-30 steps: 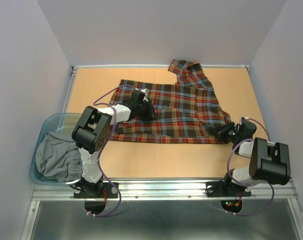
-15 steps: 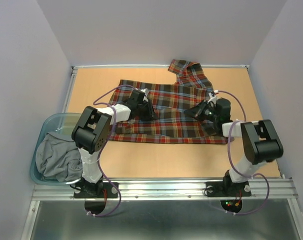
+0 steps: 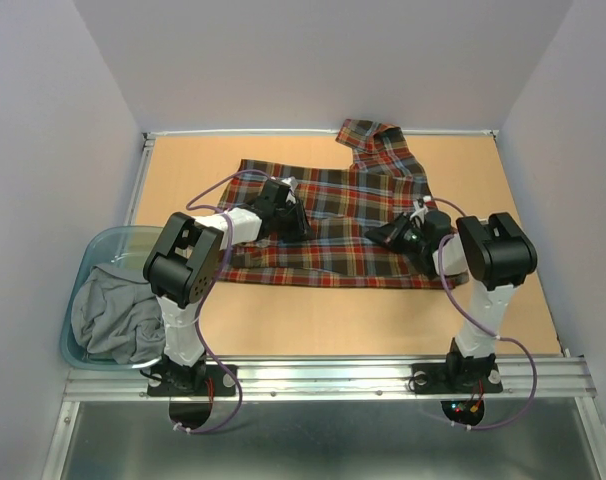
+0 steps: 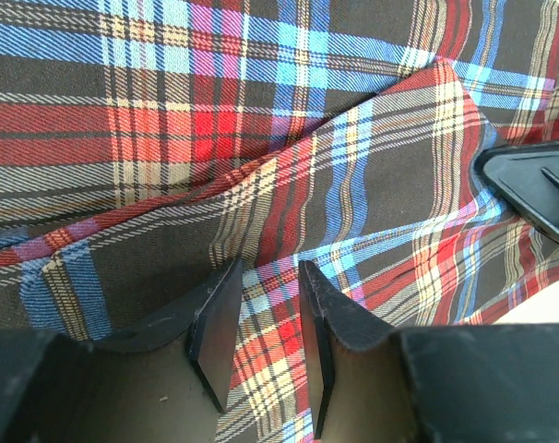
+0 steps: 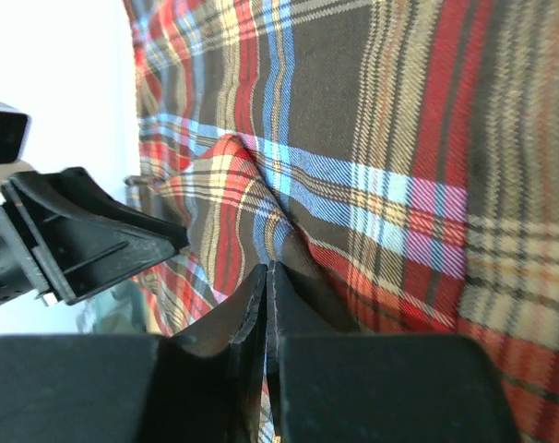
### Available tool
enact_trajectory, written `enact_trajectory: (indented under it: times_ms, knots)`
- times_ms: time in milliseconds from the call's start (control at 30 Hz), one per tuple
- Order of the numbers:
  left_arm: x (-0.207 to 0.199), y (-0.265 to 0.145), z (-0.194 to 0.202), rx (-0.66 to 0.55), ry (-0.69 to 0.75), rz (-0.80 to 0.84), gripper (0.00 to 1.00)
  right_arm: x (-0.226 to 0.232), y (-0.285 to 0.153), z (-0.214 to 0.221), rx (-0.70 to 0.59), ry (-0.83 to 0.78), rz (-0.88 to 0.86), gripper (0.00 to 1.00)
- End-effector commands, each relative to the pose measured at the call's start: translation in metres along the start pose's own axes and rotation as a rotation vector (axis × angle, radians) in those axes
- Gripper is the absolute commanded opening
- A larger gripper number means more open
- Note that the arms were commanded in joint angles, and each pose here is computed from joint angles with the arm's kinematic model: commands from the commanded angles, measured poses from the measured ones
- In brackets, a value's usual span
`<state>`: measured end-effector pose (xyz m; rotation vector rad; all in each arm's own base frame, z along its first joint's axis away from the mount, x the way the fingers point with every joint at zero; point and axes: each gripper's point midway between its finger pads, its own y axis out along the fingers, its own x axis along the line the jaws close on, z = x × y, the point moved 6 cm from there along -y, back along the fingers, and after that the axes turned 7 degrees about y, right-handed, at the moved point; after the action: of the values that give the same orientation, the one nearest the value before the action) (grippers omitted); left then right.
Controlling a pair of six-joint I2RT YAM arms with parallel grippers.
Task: Fold and stack the long sleeve shirts
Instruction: Fold the shirt
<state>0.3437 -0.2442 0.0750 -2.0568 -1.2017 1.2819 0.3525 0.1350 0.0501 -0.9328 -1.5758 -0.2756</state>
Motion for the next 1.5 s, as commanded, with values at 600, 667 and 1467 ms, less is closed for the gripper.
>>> enact_trajectory:
  times_ms: [600,667,1467]
  knots:
    - [0.002,-0.059,-0.016,-0.084,0.085,-0.135,0.77,0.009,-0.06,-0.061,-0.15,-0.202,0.193,0.41]
    - [0.01,-0.065,-0.02,-0.111,0.103,-0.213,0.85,0.019,-0.065,-0.071,-0.142,-0.257,0.333,0.52]
    - [0.092,-0.093,0.087,0.347,0.073,-0.521,0.88,-0.003,-0.107,0.014,0.243,-0.332,0.804,0.61]
